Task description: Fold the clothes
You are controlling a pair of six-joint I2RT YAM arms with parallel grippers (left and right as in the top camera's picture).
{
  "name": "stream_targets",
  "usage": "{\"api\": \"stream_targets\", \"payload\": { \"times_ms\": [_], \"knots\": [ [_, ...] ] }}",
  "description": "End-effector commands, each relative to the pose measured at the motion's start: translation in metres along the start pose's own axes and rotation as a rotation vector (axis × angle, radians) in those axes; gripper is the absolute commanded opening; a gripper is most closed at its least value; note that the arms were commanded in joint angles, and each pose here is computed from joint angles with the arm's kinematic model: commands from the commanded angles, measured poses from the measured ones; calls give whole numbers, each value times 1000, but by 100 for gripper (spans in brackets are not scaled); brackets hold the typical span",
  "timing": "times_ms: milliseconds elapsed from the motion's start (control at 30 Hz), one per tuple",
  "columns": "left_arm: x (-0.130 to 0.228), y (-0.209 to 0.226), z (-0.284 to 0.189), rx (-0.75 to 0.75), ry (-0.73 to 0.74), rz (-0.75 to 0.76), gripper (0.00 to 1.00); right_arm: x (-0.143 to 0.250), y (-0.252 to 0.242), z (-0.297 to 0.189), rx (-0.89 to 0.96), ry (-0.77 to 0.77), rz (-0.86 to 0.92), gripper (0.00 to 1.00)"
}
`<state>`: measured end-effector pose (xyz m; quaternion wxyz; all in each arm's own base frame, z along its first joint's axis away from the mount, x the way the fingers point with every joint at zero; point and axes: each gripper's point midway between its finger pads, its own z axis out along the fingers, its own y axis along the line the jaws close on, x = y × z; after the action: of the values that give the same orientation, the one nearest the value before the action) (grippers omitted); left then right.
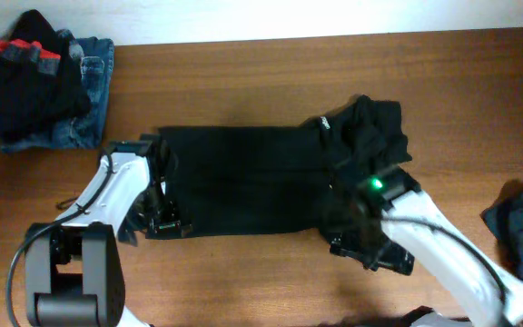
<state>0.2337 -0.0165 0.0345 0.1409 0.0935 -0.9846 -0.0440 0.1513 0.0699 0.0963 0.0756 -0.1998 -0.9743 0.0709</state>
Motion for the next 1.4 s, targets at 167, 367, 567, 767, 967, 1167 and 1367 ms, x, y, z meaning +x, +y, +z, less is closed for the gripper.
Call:
{"api": "stream_targets", "payload": {
  "times_ms": [167,367,567,767,967,1167,1367],
  "knots": [
    [-4,-14,6,81,-38,-13,99,19,9,18,-143,21,67,99],
    [-7,-15,6,85,-51,-13,99,14,17,55,-178,2,93,99],
    [-9,-15,6,87,-57,-12,99,3,5,69,-122,-73,115,99],
    [-10,-15,6,88,-61,-12,99,-3,9,68,-136,-98,116,99],
    [-10,-16,6,88,-61,-11,99,-9,17,71,-164,-116,120,99],
    [-10,-15,6,87,-61,-11,99,-13,14,77,-158,-106,167,98],
    [-11,-15,6,86,-65,-12,99,-21,-4,85,-144,-77,256,99]
  ]
}}
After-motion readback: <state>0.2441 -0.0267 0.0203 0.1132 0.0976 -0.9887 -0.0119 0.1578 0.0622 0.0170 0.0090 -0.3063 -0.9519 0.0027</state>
